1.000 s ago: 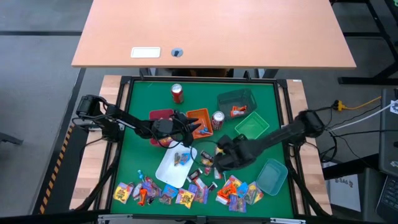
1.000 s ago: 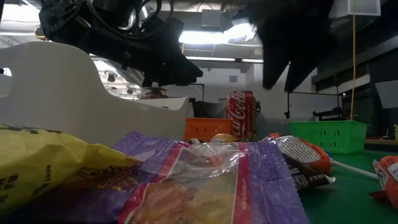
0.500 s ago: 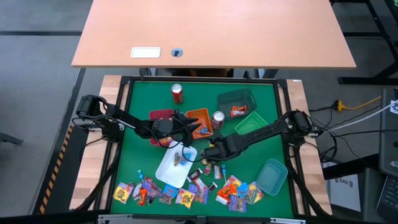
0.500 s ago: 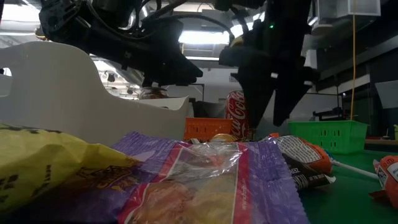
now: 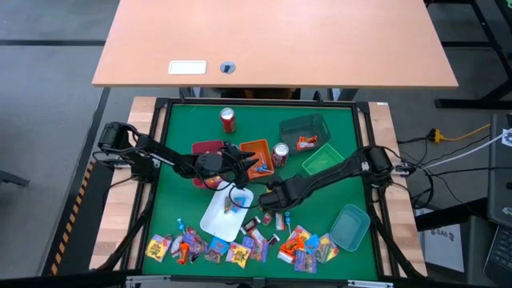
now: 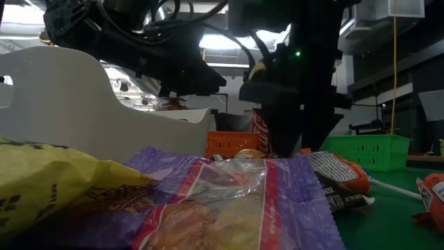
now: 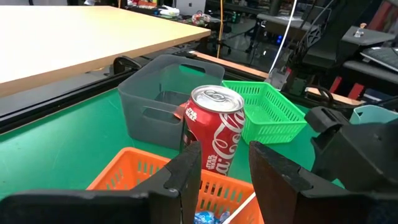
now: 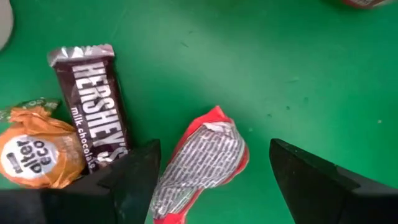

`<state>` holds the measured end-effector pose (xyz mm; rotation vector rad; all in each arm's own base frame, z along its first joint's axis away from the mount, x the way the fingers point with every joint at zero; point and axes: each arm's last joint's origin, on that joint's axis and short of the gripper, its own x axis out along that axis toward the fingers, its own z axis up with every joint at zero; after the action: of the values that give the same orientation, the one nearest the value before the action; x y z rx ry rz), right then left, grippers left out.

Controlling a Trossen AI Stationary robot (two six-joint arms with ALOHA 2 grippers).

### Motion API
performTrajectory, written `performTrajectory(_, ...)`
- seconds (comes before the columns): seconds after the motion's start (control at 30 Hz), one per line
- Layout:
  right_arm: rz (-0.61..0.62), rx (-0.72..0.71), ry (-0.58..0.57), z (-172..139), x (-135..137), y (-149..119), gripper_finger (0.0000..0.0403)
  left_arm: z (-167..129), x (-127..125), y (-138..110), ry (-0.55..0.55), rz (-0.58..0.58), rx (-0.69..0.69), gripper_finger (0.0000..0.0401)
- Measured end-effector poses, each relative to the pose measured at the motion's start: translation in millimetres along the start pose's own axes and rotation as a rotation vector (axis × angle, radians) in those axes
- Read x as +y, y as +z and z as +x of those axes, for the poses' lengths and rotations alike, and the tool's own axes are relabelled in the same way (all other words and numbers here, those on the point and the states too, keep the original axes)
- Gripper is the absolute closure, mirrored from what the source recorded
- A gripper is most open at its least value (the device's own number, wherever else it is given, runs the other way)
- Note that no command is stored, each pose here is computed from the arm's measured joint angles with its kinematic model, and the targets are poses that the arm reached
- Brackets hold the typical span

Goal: Sort candy
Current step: Put the orange candy bar into the black bin

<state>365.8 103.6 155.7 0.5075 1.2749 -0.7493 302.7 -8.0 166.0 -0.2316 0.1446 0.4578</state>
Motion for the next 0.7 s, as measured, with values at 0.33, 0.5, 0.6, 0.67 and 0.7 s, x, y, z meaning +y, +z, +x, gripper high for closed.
performTrajectory(0.33,-0.007,0.015,-0.025,9.0,1.5,-1.8,0.0114,0.0,-0.1,0.1,-0.001,-0.002,0.000,0.0278)
performTrajectory(0.5,-0.005,0.034,-0.012,9.0,2.0,-2.2,0.0159,0.0,-0.1,0.1,-0.001,-0.003,-0.001,0.0278)
performTrajectory(0.6,-0.007,0.038,-0.012,9.0,1.9,-2.4,0.0195,0.0,-0.1,0.1,-0.001,-0.003,-0.001,0.0278)
performTrajectory(0.67,-0.024,0.042,-0.012,8.9,1.8,-2.5,0.0218,0.0,-0.1,0.1,-0.001,-0.003,-0.001,0.0278)
performTrajectory(0.7,-0.035,0.043,-0.013,8.9,1.7,-2.5,0.0230,0.0,-0.1,0.1,-0.001,-0.003,-0.001,0.0278)
